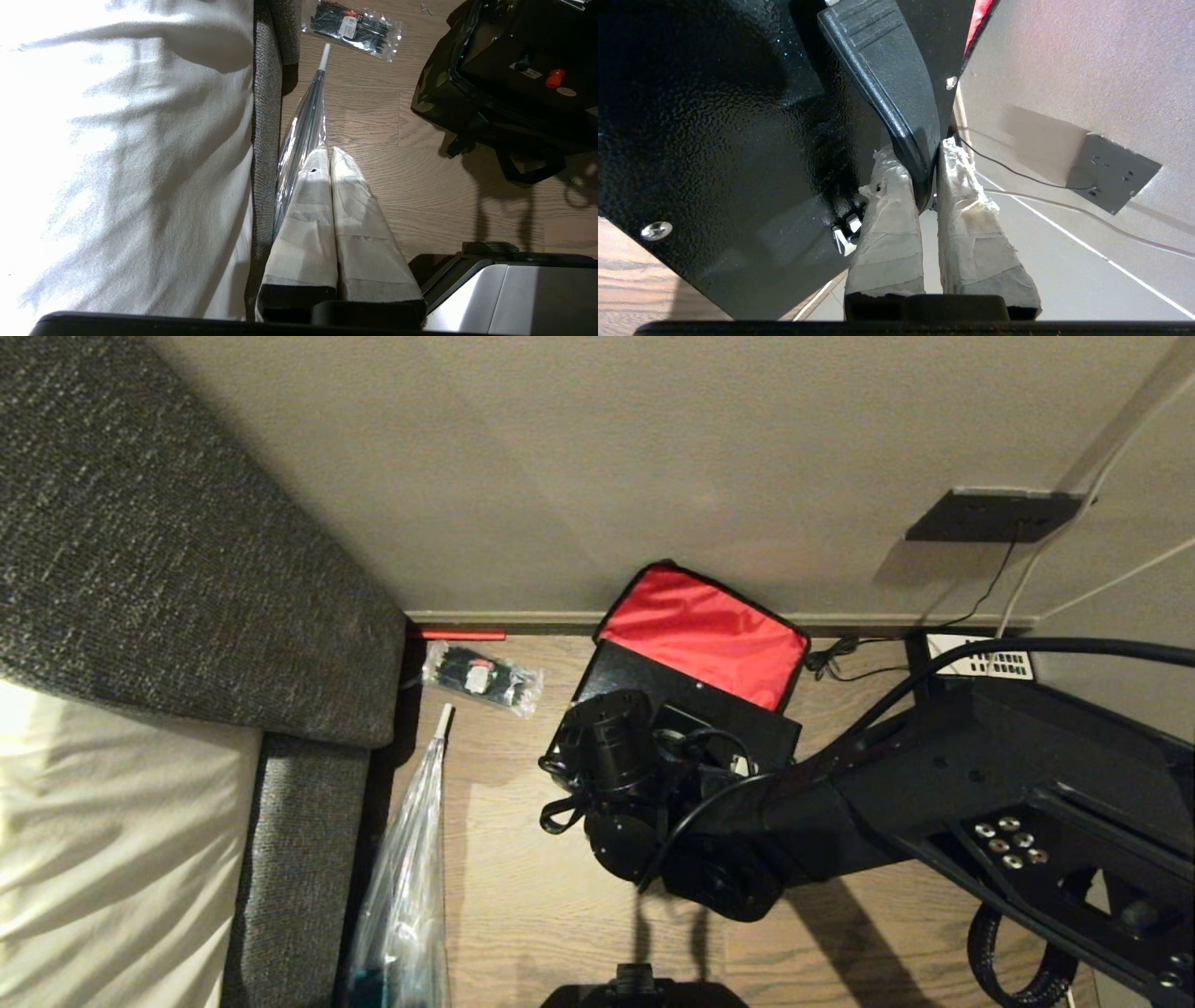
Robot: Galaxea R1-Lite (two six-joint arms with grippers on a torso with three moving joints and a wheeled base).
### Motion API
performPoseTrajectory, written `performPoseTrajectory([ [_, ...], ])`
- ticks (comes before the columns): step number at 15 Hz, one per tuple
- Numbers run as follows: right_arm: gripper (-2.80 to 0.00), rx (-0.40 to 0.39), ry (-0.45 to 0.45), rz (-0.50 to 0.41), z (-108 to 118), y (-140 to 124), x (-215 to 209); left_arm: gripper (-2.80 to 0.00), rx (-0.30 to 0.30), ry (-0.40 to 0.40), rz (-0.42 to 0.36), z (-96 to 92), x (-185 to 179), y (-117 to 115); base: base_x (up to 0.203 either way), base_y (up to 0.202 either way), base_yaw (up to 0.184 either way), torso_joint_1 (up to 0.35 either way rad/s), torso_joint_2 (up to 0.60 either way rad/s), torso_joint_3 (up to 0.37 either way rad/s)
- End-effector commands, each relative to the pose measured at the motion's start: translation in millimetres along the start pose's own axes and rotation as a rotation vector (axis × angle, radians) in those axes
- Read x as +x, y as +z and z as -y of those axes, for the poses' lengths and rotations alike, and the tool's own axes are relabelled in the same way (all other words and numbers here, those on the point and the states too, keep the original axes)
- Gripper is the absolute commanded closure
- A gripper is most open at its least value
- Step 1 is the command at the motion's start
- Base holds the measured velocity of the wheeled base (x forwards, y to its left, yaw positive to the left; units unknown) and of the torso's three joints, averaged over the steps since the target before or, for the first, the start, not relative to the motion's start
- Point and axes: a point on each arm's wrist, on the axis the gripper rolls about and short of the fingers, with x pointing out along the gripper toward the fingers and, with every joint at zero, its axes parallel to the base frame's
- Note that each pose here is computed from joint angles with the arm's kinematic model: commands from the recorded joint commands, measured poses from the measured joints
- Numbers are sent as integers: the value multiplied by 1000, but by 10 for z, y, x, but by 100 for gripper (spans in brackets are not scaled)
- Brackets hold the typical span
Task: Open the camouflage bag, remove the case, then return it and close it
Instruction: Place the black box back
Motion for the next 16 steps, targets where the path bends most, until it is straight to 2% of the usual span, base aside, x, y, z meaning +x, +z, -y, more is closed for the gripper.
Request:
performPoseTrajectory([
  [1,0,-21,-2,-13,3,-61,5,0,0,0,0,0,0,0,0,0,0,0,0,0],
  [8,0,-17,0,-7,142,-97,-60,0,0,0,0,0,0,0,0,0,0,0,0,0],
  [16,0,-39,10,2,107,-122,-131,0,2,0,0,0,0,0,0,0,0,0,0,0],
])
